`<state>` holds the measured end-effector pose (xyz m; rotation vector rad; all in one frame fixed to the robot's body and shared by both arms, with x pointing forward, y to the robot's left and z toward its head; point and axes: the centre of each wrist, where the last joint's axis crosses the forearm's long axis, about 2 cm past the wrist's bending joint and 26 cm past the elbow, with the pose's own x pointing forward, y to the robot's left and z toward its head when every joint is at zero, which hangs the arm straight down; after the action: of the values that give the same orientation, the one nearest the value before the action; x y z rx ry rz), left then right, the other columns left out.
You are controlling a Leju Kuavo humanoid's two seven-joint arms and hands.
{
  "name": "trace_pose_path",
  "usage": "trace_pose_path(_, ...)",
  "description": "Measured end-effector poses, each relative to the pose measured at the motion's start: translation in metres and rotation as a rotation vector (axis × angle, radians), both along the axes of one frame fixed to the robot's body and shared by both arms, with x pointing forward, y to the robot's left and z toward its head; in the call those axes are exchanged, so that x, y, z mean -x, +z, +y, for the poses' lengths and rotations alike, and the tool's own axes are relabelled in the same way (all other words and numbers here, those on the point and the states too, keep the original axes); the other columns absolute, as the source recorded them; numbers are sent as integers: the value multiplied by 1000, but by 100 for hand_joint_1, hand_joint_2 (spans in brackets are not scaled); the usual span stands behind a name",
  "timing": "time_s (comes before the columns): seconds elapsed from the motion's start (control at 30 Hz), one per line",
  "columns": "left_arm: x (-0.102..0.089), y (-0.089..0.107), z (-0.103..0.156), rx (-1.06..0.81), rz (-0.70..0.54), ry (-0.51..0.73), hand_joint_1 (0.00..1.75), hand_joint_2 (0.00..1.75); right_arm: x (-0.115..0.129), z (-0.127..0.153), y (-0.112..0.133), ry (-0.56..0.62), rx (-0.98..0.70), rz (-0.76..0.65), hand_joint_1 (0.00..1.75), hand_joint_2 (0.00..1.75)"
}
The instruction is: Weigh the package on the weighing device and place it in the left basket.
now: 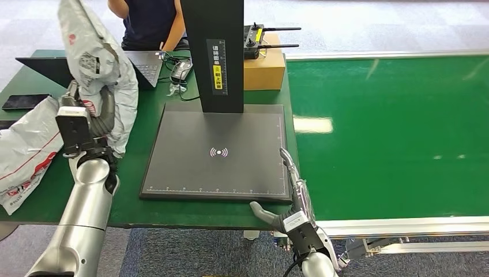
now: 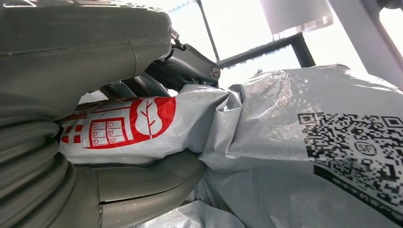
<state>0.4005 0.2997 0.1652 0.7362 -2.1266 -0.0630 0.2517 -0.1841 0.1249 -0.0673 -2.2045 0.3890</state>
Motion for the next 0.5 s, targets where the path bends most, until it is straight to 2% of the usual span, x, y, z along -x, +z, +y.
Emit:
trace_pose_path(0.23,-6,18,45,-47,-90,256,175,175,2,-1,-2,-8,1,2,0,175)
trace_pose_path(0.4,-11,37,81,-342,-105,396,175,175,3,-1,-3,-12,3,2,0,175)
trace_pose_path(0.5,-13,48,102,-423,-89,486,175,175,3,-1,-3,-6,6,4,0,175)
